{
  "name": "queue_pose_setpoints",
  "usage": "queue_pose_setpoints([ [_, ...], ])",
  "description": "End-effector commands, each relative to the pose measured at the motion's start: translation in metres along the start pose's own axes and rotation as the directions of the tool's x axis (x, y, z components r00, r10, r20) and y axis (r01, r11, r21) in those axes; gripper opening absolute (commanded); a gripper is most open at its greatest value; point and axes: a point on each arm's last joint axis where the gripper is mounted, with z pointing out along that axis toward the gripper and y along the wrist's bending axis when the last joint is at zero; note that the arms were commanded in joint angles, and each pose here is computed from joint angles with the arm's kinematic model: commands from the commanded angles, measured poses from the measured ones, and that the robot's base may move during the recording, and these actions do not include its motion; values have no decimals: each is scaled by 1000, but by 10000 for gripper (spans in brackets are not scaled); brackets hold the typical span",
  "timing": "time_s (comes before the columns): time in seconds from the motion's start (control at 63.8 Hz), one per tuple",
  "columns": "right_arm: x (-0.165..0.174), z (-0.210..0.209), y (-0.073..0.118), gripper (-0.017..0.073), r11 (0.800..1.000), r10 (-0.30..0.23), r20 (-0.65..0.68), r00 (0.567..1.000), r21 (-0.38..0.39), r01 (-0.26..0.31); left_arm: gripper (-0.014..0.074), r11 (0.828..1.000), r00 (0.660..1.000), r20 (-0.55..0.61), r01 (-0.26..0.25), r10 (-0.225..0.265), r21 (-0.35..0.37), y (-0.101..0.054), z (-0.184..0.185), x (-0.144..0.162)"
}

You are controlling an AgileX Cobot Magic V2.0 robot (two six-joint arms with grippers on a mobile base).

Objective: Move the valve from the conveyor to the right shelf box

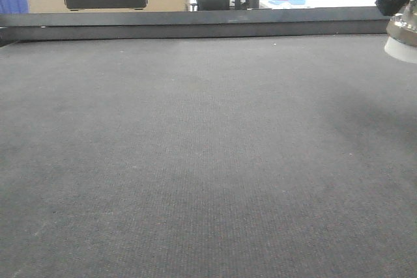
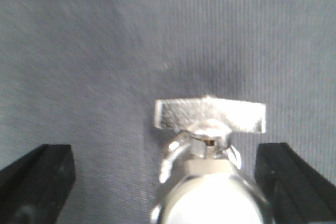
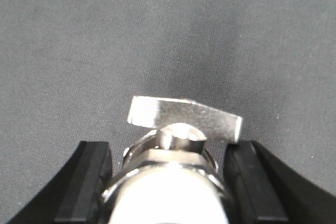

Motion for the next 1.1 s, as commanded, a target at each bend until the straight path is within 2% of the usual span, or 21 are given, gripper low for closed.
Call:
queue_pose_setpoints([
  [0.0,-4,-6,1,-154,1000,-9,66,998,6,9,468,999,1000,-20,14,-13,43,-3,1,0],
  [0.047,-4,-6,1,-154,1000,-9,67,998,6,9,382,999,1000,-25,15,-14,46,-4,0,1],
  [0.157,-5,-6,0,-154,1000,-9,74,997,7,9,104,999,1000,-8,12,-11,43,-4,-6,1],
  [0.204,-5,-6,0,-154,1000,-9,79,997,8,9,-55,999,1000,3,11,-11,40,-4,-11,1],
  [0.235,-6,-6,0,-154,1000,-9,81,997,8,8,-111,999,1000,13,11,-11,38,-5,-15,1],
  [0.423,-7,-6,0,-154,1000,-9,94,996,10,8,-111,1000,994,107,6,-9,29,-9,-52,4],
  [0.565,-9,-7,-1,-154,1000,-15,116,993,20,13,-111,1000,982,190,12,-16,22,-24,-89,10],
  [0.674,-9,-6,-8,-154,999,2,130,991,40,-7,-111,1000,970,242,-22,19,12,-41,-119,21],
  [0.831,0,-3,-35,-154,991,78,116,990,95,-89,-111,1000,924,382,15,-20,16,-62,-155,46],
  [0.91,5,-3,-49,-154,984,117,107,987,122,-130,-111,1000,897,441,20,-29,24,-69,-161,63],
  [1.004,10,-3,-57,-154,978,144,102,984,140,-158,-111,1000,864,503,10,-21,24,-74,-165,83],
  [1.082,14,-4,-57,-154,977,146,108,983,143,-161,-111,1000,834,551,11,-21,21,-76,-168,103],
])
